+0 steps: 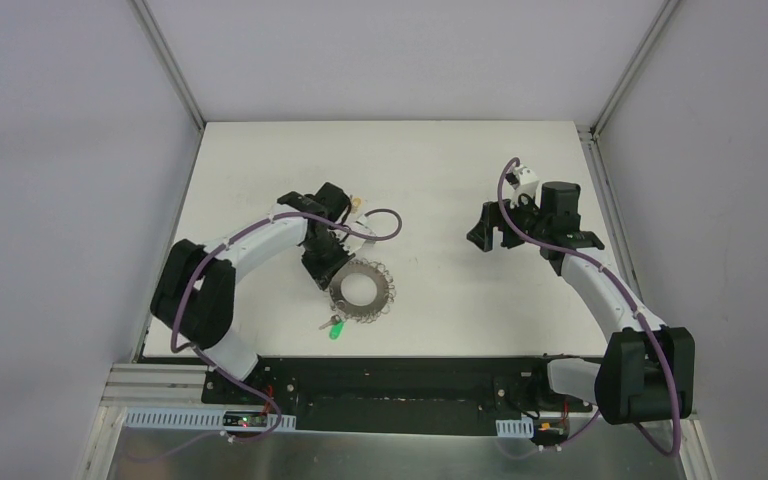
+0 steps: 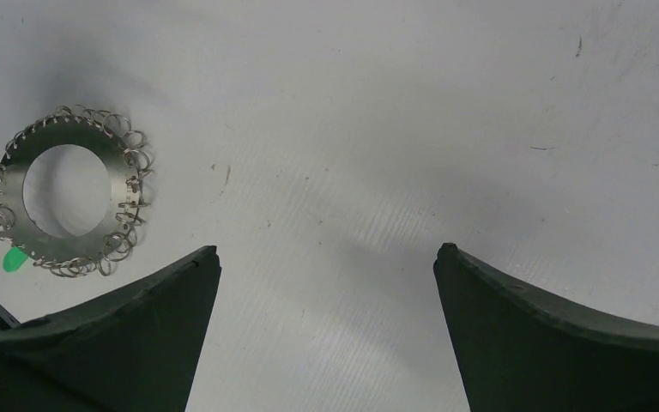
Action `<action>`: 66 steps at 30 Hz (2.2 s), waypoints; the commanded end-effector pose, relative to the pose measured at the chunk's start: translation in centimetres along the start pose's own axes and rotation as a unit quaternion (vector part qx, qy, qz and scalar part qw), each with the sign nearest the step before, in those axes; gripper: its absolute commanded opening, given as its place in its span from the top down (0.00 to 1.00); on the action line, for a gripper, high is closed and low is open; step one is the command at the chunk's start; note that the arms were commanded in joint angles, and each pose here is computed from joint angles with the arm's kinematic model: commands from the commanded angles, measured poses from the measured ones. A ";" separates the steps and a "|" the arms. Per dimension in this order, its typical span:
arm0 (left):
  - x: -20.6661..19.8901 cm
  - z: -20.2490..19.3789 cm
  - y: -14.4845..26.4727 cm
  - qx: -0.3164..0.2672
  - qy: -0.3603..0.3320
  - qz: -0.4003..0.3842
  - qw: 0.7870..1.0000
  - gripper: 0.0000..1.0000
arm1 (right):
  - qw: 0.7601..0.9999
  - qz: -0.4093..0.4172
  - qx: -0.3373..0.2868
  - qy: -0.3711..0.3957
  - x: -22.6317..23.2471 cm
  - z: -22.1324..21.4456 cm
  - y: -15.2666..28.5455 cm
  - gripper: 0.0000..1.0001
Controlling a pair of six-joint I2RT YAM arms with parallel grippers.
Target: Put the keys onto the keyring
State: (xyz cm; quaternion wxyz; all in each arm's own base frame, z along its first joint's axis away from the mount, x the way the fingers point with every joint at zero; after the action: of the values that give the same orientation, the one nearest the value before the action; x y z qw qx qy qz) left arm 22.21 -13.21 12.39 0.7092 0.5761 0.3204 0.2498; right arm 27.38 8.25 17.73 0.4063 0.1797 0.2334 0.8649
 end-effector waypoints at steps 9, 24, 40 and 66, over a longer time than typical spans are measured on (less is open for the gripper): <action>-4.2 3.6 6.0 -0.138 -0.090 -0.157 0.974 1.00 | 0.989 0.136 -0.045 0.021 5.0 4.1 0.8 0.00; -9.0 9.6 15.9 -0.286 -0.061 -0.314 0.903 1.00 | 0.919 0.380 -0.092 0.051 11.9 12.7 2.3 0.29; -11.0 12.2 17.6 -0.324 -0.015 -0.383 0.865 1.00 | 0.894 0.436 -0.073 0.069 14.2 11.0 1.3 0.60; -10.8 10.8 16.3 -0.296 -0.071 -0.346 0.887 0.88 | 0.894 0.429 -0.073 0.105 14.7 10.1 1.4 1.00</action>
State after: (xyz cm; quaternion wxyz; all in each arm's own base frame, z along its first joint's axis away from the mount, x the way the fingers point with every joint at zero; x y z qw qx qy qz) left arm 24.16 -25.08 30.49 0.8957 0.1973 0.3946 0.0559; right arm 23.22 22.13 27.98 -0.0186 0.1875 0.1157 0.9752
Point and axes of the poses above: each gripper's point midway between its finger pads, its own y axis back along the fingers, its own x axis along the line the jaws close on, z = x × y, the point moved 7 cm from there along y, back along the fingers, and after that the axes turned 12 degrees about y, right-handed, at the moved point
